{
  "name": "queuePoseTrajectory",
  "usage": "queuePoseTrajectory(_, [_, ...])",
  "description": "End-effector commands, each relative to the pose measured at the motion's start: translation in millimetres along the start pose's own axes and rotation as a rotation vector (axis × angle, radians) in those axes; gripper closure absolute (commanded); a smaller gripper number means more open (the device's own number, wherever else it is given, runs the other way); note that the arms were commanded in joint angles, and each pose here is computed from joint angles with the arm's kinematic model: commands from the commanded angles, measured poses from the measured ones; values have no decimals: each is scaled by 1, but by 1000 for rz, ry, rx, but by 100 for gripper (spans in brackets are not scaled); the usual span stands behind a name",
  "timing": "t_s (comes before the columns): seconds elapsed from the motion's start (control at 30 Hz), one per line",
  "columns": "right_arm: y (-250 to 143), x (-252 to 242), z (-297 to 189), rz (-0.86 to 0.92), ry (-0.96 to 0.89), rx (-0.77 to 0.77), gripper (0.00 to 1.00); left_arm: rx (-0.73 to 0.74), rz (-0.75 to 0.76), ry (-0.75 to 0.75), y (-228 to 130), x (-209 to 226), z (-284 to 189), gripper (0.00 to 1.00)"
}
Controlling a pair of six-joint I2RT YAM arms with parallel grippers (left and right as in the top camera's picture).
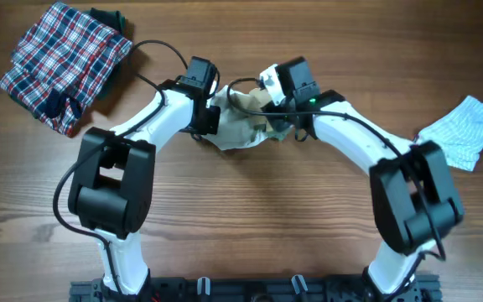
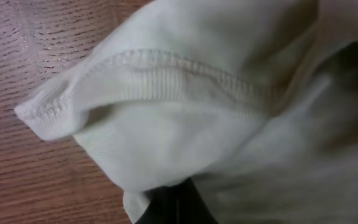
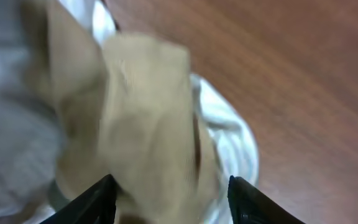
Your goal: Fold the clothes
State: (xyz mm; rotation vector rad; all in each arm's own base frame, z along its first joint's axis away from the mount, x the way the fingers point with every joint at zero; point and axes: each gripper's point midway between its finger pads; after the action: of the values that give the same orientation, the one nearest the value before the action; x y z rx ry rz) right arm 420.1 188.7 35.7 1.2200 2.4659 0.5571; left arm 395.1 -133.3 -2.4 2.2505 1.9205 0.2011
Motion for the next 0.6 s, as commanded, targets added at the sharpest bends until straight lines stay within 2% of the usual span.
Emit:
queuePoseTrajectory(0.0, [-5,0,13,-13,-12,21,42,79,-3,3,-22,7,18,96])
queuePoseTrajectory(0.1, [-4,-1,15,-12,-14,14,43,79,-3,3,-22,7,18,96])
queuePoseTrajectory(0.13, [-2,-1,15,-12,-15,9,47,78,-3,3,-22,7,18,96])
queuePoseTrajectory(0.3, [4,-10,14,6,-63,-14,79,76,-3,-2,-22,6,18,96])
queuePoseTrajectory(0.5, [10,-19,13,44,-112,-40,95,77,-3,-5,-22,5,18,96])
queuePoseTrajectory(0.57, [16,-23,13,61,-126,-64,96,78,-1,-10,-22,4,18,96])
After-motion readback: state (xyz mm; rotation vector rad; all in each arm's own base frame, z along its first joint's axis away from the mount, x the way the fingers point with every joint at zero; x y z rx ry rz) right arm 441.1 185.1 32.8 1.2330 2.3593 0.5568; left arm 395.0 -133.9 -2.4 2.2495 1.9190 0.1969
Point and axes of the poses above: each gripper's point midway between its finger pads, its own z axis out along the fingers, its own x axis along the line the jaws close on, y = z × x, and after that the axes turned 1 degree about -z, right-handed
